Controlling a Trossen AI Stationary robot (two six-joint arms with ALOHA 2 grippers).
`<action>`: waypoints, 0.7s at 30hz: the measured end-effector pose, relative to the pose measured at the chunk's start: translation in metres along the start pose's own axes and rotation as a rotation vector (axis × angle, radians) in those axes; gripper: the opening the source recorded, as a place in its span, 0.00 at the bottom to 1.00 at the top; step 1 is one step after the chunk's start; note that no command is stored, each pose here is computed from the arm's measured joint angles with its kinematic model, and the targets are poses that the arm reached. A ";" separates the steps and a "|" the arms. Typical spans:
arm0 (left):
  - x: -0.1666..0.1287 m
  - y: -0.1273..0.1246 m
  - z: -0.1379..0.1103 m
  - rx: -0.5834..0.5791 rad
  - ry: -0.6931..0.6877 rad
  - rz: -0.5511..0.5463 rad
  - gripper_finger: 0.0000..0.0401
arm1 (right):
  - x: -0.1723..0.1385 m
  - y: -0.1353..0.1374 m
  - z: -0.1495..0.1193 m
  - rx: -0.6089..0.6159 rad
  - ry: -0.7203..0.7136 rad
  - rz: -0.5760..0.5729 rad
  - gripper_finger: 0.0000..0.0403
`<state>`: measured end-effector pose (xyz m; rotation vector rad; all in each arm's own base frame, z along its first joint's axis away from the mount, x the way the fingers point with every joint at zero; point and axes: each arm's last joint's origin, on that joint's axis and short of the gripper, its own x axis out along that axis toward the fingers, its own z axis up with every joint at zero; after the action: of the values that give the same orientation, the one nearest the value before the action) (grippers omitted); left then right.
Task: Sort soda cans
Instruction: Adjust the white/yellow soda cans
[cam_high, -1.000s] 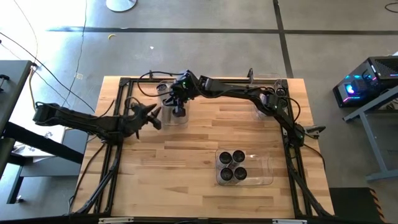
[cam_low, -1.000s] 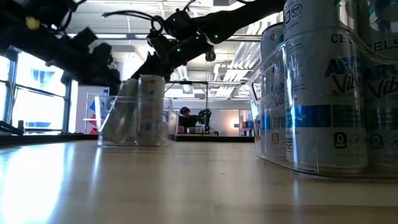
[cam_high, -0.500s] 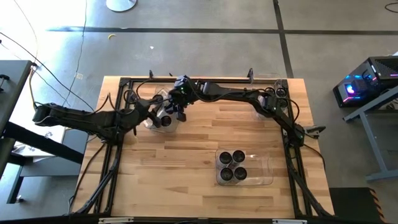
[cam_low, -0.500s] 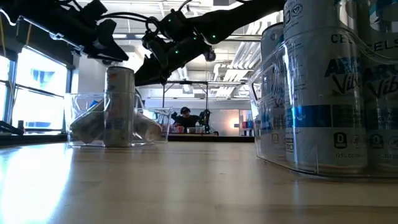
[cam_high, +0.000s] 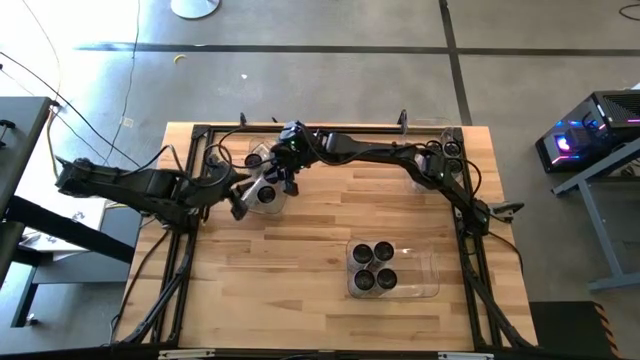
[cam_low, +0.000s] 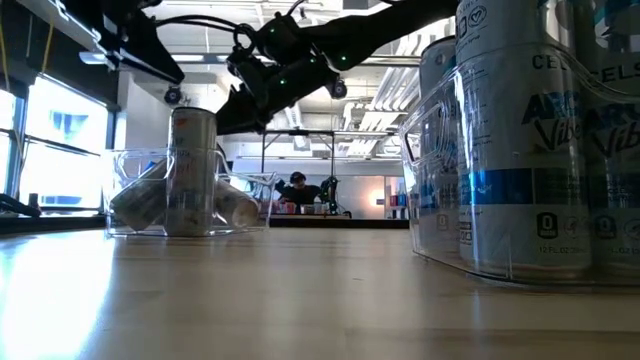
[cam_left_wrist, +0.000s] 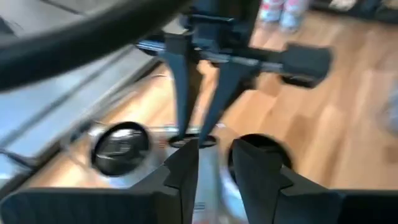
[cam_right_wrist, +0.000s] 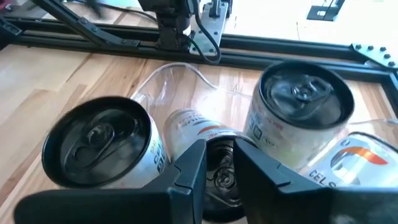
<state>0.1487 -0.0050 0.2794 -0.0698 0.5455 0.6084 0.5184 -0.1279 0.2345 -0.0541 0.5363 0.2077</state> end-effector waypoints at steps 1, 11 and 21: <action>0.001 0.000 0.000 0.027 0.000 0.021 0.22 | 0.000 0.001 0.001 -0.003 -0.006 0.000 0.19; -0.006 -0.005 -0.007 -0.054 0.078 -0.133 0.17 | 0.006 0.014 0.014 -0.082 -0.097 0.007 0.19; -0.018 -0.022 -0.040 -0.237 0.245 -0.062 0.12 | -0.043 -0.006 0.019 -0.017 0.150 -0.342 0.19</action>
<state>0.1298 -0.0411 0.2526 -0.3878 0.7029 0.6055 0.4929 -0.1393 0.2724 -0.1776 0.6652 -0.1266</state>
